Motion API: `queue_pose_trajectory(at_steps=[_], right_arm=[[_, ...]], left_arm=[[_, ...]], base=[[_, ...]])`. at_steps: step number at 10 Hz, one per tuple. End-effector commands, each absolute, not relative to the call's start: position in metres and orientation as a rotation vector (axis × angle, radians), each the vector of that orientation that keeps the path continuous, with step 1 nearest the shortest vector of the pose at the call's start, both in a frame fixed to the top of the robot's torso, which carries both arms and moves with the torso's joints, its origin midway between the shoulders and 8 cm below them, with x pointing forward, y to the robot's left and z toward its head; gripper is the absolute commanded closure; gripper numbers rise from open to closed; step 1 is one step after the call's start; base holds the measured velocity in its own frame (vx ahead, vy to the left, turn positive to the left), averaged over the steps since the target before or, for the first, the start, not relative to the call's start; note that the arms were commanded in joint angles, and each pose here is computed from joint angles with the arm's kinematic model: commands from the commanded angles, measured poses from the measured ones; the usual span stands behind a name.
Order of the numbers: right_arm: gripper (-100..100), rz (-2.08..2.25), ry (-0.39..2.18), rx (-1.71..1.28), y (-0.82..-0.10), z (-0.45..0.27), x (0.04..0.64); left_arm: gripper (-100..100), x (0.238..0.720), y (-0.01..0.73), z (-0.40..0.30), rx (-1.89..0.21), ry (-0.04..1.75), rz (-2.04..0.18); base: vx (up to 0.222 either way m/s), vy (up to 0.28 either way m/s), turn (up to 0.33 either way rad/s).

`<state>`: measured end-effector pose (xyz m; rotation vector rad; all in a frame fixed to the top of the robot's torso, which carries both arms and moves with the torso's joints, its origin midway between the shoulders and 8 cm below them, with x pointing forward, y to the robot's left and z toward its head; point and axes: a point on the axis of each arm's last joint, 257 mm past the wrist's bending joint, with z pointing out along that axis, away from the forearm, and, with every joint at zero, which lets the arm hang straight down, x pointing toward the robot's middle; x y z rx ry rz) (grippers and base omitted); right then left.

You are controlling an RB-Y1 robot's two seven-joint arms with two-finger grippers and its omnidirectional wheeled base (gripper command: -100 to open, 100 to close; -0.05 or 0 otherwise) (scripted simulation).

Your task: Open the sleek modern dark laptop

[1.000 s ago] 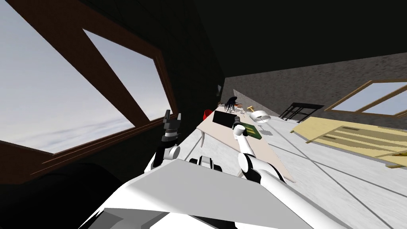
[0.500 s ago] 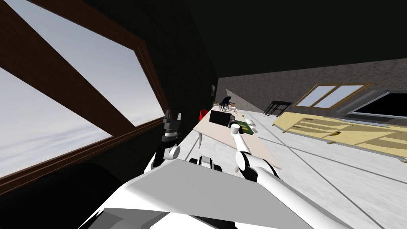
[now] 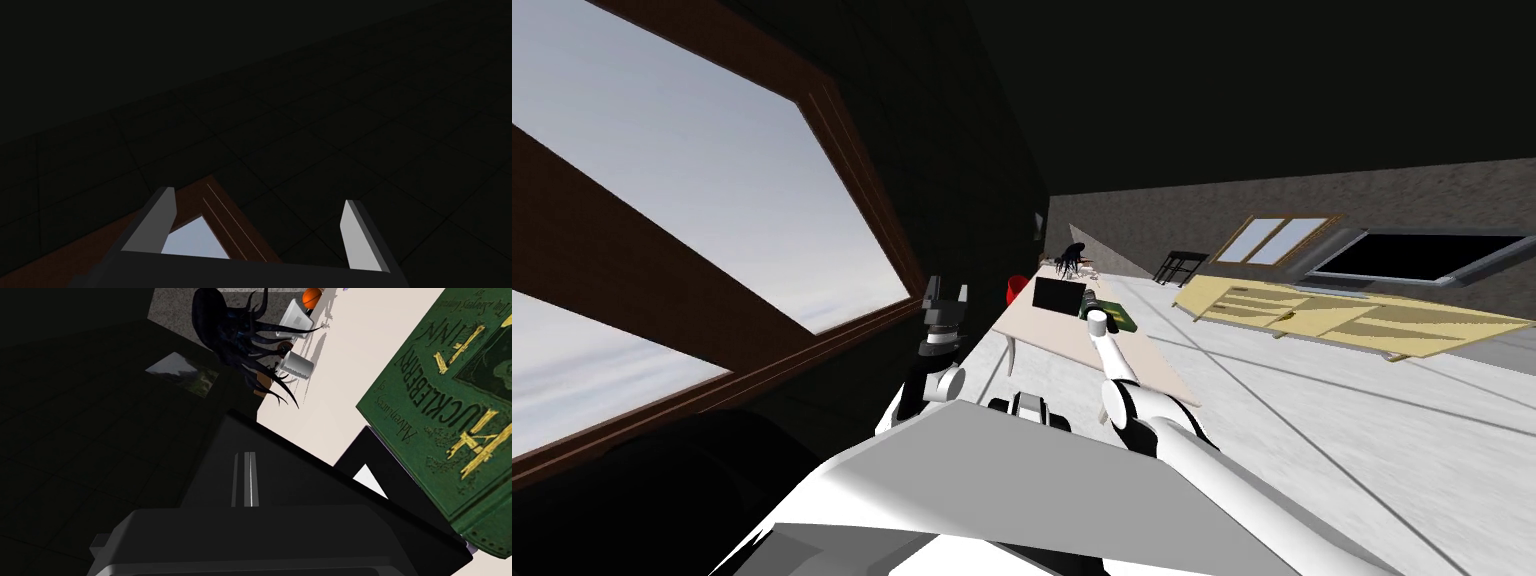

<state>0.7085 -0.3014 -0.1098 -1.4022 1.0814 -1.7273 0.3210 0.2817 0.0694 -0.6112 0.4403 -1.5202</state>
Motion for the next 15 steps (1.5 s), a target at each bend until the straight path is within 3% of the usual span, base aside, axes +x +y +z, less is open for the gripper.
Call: queue_pose_trajectory(at_steps=[1,6,7,10,11,14,15], right_arm=[[100,-1.713,1.038,-1.433,-0.282,-0.104,0.714],[100,-1.652,1.02,-1.435,-0.258,-0.111,0.716],[100,-1.596,0.957,-1.486,-0.219,-0.116,0.721],[100,-1.588,0.962,-1.476,-0.218,-0.115,0.721],[100,-1.53,0.9,-1.529,-0.18,-0.121,0.723],[100,-1.535,0.9,-1.528,-0.182,-0.121,0.723],[-100,-1.544,0.9,-1.548,-0.199,-0.118,0.728]], left_arm=[[0,0.321,0.282,0.069,-0.611,0.44,-1.52],[0,0.321,0.282,0.069,-0.611,0.44,-1.52],[0,0.321,0.282,0.069,-0.611,0.44,-1.52],[0,0.321,0.282,0.069,-0.611,0.44,-1.52],[0,0.321,0.282,0.069,-0.611,0.44,-1.52],[0,0.321,0.282,0.069,-0.611,0.44,-1.52],[0,0.321,0.282,0.069,-0.611,0.44,-1.52]], base=[[0.046,0.081,-0.322],[0.004,0.003,0.001],[0.031,0.047,-0.296],[0.022,0.052,-0.154],[0.018,0.049,-0.507],[0.015,0.041,-0.092],[0.011,0.032,0.016]])
